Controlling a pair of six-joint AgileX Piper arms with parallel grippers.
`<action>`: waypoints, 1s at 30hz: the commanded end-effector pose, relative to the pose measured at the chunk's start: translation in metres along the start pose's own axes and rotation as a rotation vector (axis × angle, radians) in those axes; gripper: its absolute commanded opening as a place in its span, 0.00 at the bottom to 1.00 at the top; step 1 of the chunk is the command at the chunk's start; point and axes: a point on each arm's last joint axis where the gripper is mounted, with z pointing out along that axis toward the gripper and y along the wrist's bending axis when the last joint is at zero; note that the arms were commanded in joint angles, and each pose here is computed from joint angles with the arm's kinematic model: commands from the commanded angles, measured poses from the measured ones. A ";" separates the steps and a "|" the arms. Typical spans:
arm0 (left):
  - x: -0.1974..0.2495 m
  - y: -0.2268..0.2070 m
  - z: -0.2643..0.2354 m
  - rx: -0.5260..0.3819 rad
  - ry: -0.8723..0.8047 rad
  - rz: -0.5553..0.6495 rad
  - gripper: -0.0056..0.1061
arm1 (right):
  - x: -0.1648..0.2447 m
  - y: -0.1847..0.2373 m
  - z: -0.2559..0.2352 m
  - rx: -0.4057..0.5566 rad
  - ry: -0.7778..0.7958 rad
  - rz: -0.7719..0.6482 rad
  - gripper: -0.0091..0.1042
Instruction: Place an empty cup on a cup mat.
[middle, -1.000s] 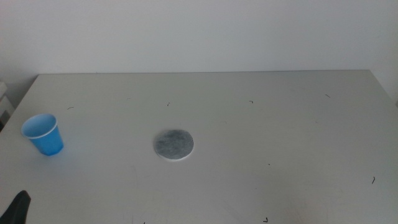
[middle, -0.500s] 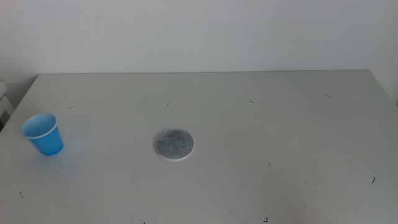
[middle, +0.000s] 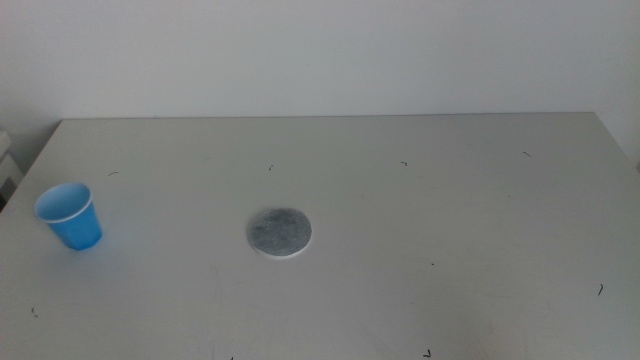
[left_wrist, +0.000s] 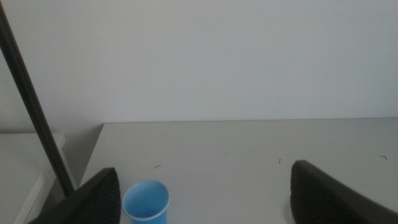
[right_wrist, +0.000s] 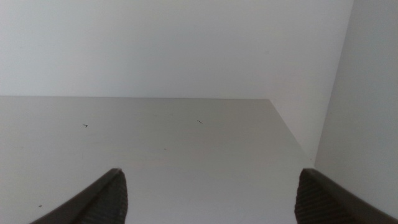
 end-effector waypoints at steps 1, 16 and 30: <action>-0.028 -0.002 0.001 0.008 -0.031 -0.034 0.99 | -0.012 0.000 -0.003 0.000 -0.108 -0.017 0.91; -0.091 -0.003 0.067 -0.033 0.295 -0.058 0.99 | -0.012 0.000 -0.003 0.000 -0.108 -0.017 0.91; -0.094 0.001 0.124 -0.086 0.490 -0.024 0.99 | -0.012 0.000 -0.003 0.000 -0.108 -0.017 0.91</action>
